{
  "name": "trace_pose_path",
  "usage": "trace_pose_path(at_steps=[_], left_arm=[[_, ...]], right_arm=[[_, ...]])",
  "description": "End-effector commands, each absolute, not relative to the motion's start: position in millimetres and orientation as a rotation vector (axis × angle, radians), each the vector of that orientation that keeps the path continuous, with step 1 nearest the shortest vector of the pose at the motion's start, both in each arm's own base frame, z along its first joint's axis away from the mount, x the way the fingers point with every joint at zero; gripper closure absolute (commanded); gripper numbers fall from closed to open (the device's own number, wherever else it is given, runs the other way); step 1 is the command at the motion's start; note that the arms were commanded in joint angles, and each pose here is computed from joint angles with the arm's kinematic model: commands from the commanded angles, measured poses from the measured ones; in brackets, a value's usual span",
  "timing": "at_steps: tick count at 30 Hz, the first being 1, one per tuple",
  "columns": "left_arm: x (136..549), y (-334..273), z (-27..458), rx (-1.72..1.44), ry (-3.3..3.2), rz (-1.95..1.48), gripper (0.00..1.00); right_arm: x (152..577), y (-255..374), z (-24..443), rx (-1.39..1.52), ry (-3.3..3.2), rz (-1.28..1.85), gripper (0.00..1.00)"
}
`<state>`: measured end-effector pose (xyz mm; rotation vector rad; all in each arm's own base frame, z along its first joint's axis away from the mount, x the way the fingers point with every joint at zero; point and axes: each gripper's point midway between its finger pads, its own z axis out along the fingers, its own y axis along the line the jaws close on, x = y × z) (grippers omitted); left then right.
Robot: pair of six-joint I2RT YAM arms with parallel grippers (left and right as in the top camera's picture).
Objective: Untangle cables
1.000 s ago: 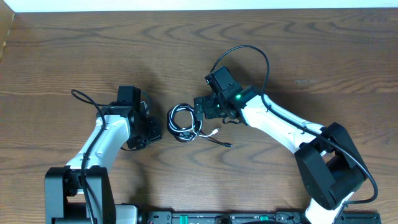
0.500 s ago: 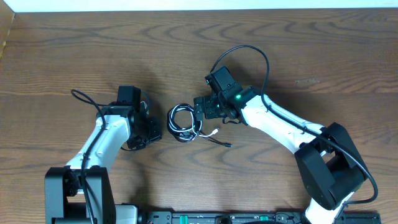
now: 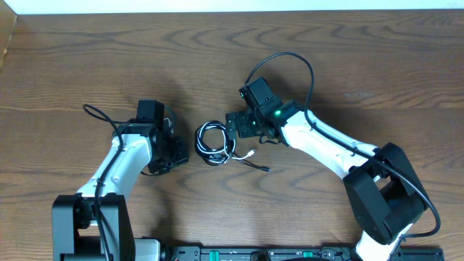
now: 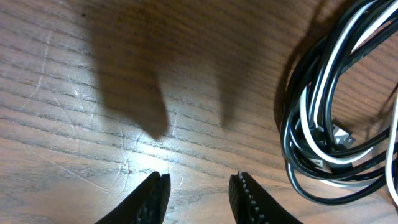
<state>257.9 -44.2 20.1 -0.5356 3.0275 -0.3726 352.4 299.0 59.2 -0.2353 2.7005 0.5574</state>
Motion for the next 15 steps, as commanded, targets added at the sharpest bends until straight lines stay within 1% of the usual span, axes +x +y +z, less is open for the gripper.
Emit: trace_pose_path(at_steps=[1,3,4,5,6,8,9,10,14,15], left_arm=[[253.1,-41.7,15.5,-0.557,3.042,-0.359,0.63],[253.1,-41.7,15.5,-0.557,3.042,-0.359,0.63],[253.1,-41.7,15.5,-0.557,3.042,-0.359,0.63],[253.1,-41.7,15.5,-0.557,3.042,-0.359,0.63],[253.1,-41.7,15.5,-0.557,3.042,-0.359,0.63],[253.1,-41.7,15.5,-0.557,3.042,-0.359,0.63],[253.1,-41.7,15.5,-0.557,3.042,-0.359,0.63],[253.1,-41.7,15.5,-0.557,3.042,-0.359,0.63],[253.1,-41.7,15.5,-0.557,3.042,-0.359,0.63],[253.1,-41.7,15.5,-0.557,3.042,-0.359,0.63]], right_arm=[[368.8,311.4,78.3,-0.149,2.613,0.625,0.01],[373.9,323.4,88.2,-0.142,2.566,0.707,0.01],[377.6,328.9,94.2,-0.157,2.533,0.741,0.04],[379.5,331.9,97.7,-0.161,2.516,0.76,0.22],[382.1,334.1,101.1,-0.161,2.498,0.779,0.48],[384.1,333.0,101.9,-0.123,2.5,0.792,0.87],[382.9,332.4,100.2,-0.11,2.511,0.792,0.95],[380.2,332.6,96.8,-0.109,2.526,0.787,0.99],[360.3,337.4,77.9,-0.145,2.604,0.741,0.99],[355.5,338.0,74.2,-0.154,2.621,0.73,0.97]])
